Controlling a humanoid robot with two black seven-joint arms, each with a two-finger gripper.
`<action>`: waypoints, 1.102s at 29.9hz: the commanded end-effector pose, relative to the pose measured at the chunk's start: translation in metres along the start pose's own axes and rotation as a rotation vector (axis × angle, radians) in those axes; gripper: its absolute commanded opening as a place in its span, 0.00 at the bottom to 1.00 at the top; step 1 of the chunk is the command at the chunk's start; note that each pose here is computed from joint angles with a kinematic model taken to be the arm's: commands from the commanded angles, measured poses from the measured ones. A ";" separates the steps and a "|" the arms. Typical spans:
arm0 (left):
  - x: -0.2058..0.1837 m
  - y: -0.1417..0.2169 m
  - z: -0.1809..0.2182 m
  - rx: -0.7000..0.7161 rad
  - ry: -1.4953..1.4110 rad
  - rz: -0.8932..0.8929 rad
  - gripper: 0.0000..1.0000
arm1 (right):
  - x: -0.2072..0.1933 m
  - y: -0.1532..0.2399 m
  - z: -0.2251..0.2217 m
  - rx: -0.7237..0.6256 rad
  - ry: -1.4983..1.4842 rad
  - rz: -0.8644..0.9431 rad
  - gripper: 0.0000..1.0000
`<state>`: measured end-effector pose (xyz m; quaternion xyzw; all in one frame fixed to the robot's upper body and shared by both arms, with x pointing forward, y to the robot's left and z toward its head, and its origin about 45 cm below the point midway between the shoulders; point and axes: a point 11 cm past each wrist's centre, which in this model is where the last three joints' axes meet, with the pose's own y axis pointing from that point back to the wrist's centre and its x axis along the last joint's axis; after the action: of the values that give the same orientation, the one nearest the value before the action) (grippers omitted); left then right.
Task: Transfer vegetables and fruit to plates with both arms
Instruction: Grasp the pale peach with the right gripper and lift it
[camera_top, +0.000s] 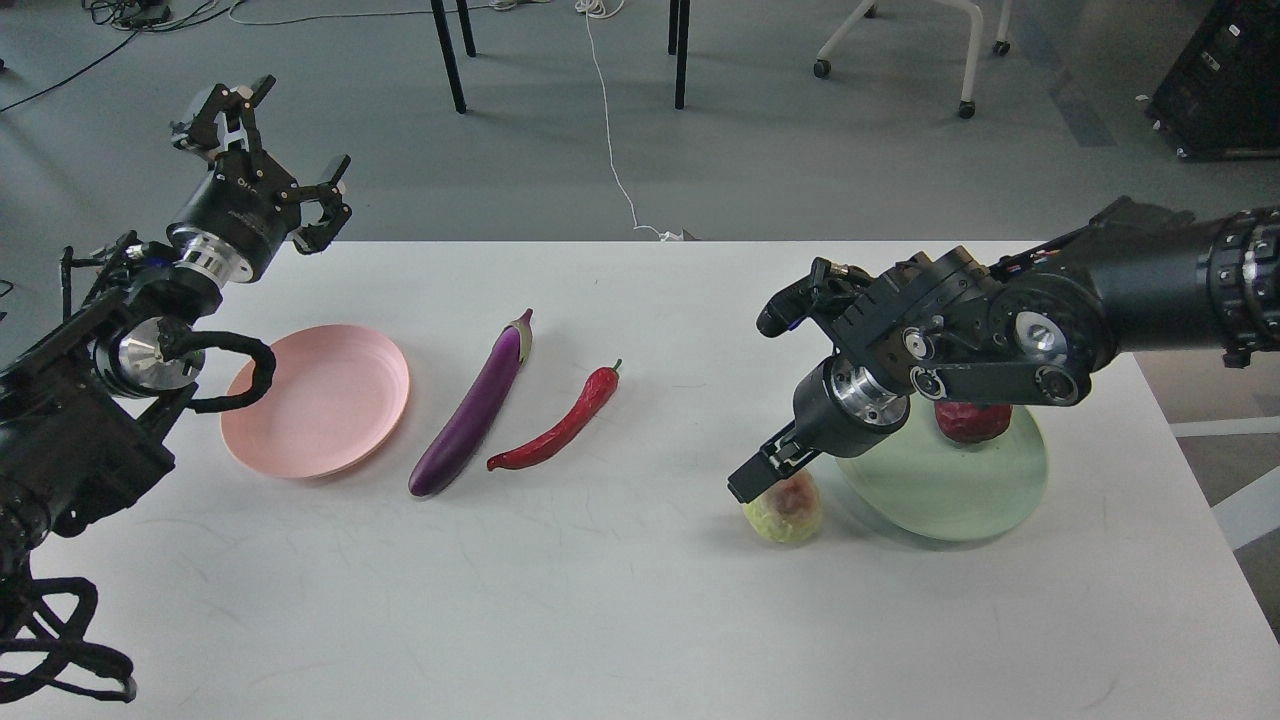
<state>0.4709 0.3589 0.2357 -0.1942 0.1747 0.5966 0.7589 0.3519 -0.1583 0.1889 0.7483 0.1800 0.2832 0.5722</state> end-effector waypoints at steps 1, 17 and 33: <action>0.000 0.000 -0.001 0.002 -0.001 0.001 0.98 | -0.010 -0.008 0.003 -0.004 -0.005 -0.026 0.86; 0.001 0.001 0.000 -0.001 -0.002 0.001 0.98 | 0.012 0.053 0.041 -0.077 -0.071 0.111 0.45; 0.000 0.000 0.000 0.004 -0.005 -0.001 0.98 | -0.083 0.042 0.100 -0.118 -0.218 0.035 0.62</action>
<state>0.4702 0.3594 0.2346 -0.1909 0.1739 0.5969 0.7596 0.3536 -0.2864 0.2013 0.7438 0.0895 0.2273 0.6222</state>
